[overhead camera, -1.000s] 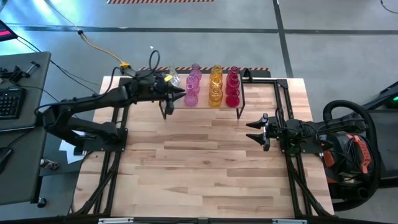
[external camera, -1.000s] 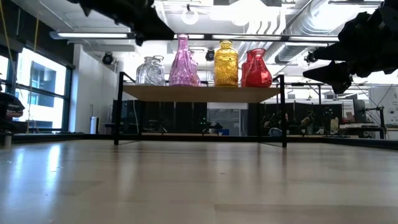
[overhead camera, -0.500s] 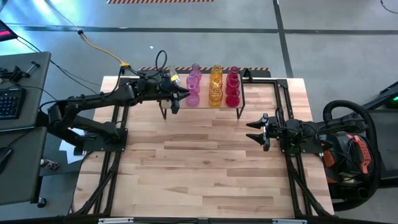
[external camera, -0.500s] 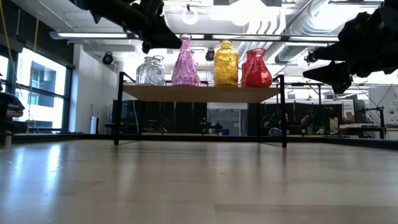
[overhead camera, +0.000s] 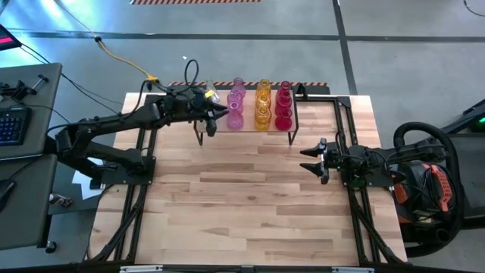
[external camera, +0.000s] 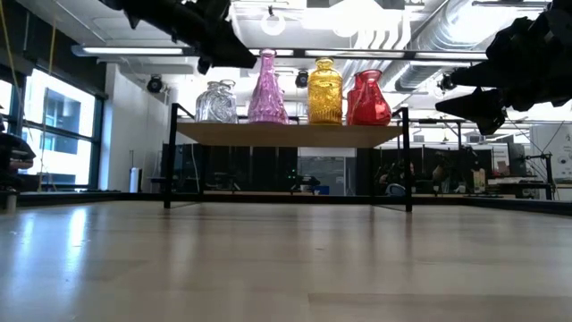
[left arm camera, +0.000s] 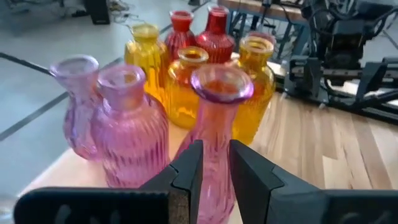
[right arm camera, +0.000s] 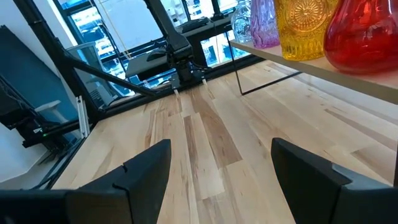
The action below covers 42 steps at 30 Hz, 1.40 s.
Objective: Sort vases onto shelf
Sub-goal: Adjust the purple vases on the shelf
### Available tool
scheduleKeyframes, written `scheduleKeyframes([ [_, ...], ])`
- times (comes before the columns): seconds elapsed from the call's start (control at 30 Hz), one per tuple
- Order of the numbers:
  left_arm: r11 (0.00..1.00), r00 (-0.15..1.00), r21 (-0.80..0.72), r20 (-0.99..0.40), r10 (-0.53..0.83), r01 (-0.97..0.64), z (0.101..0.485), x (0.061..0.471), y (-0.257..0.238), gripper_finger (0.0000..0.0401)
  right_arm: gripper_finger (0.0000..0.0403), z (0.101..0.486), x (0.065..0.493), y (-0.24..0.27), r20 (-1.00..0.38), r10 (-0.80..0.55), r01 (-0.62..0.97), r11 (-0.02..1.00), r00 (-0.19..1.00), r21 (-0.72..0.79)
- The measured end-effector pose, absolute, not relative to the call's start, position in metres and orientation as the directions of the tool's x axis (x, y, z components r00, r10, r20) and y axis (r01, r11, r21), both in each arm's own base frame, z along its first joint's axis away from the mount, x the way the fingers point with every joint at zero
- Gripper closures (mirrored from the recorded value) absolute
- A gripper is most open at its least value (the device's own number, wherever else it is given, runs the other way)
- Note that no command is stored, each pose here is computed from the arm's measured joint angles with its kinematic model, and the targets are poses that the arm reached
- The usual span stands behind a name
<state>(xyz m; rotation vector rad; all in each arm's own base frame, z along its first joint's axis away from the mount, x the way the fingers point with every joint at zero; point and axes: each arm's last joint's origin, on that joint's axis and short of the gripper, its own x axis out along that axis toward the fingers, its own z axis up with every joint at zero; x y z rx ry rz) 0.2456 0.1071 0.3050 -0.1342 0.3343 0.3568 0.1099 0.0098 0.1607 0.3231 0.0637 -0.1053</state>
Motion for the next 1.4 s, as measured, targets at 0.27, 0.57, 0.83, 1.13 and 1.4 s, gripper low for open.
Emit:
scheduleKeyframes([
  [0.27,0.909,0.865,-0.053,-0.335,0.373,-0.412,0.307,0.237,0.123,0.0331,0.0142,0.161,0.11,0.01,-0.079,-0.093,0.113,0.943,0.993,0.313],
  [0.57,0.902,0.858,-0.03,-0.323,0.399,-0.431,0.307,0.233,0.132,0.0331,0.0142,0.161,0.11,0.01,-0.079,-0.093,0.114,0.943,0.992,0.313],
  [0.83,0.903,0.852,-0.026,-0.345,0.394,-0.428,0.3,0.239,0.136,0.0331,0.0142,0.161,0.11,0.01,-0.079,-0.093,0.114,0.943,0.992,0.313],
  [1.13,0.904,0.832,-0.021,-0.401,0.384,-0.427,0.306,0.247,0.146,0.0331,0.0142,0.161,0.11,0.01,-0.08,-0.094,0.114,0.943,0.992,0.313],
  [1.4,0.911,0.814,0.009,-0.446,0.373,-0.413,0.313,0.25,0.148,0.0331,0.0142,0.161,0.11,0.01,-0.08,-0.094,0.115,0.943,0.992,0.313],
])
